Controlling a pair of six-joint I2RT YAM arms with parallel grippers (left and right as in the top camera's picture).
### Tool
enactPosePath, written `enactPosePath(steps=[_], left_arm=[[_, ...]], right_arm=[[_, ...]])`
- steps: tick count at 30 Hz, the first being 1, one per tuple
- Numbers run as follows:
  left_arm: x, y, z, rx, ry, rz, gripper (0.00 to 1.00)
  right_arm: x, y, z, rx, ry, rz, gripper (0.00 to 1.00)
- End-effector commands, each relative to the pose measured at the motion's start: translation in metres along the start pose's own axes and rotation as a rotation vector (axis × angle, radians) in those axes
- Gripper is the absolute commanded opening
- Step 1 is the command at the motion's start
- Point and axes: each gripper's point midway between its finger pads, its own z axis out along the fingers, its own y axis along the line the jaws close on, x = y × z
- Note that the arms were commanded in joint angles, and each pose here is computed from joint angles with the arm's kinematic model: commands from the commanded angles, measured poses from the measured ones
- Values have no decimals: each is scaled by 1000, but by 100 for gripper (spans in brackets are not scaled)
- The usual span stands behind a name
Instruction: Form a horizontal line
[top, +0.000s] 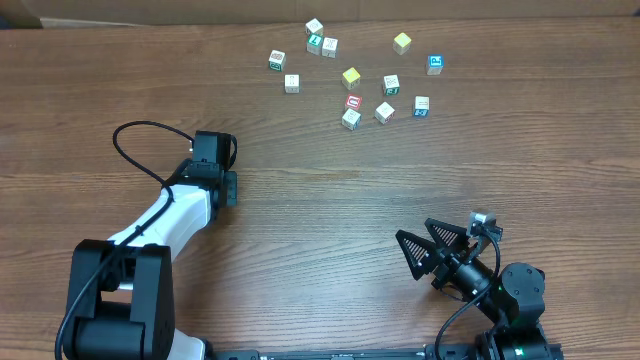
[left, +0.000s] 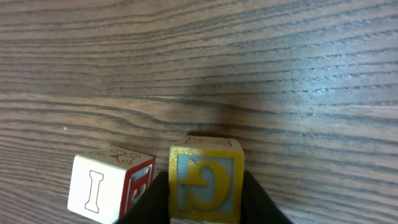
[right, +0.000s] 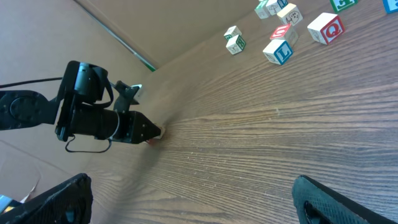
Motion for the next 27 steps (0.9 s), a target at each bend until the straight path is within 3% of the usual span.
enactPosePath(steps=[1,6,15,18,21,25,27], left_arm=[[23,-12,13,53,78,37,33],[26,-13,13,59,92,40,34],[31,-13,9,67,111,45,46],[33,-17,-1,111,119,44,47],[32,-25,-16,183,114,38,53],[47,-19,-41,194,170,-15,79],[55,-15,-52,188,197,-43,100]], right_arm=[[4,-2,0,0,11,6,100],[4,-2,0,0,11,6,100],[4,-2,0,0,11,6,100],[4,-2,0,0,11,6,100],[5,-1,0,-9,17,6,100],[4,4,0,-24,26,5,100],[4,7,-2,-23,44,15,100]])
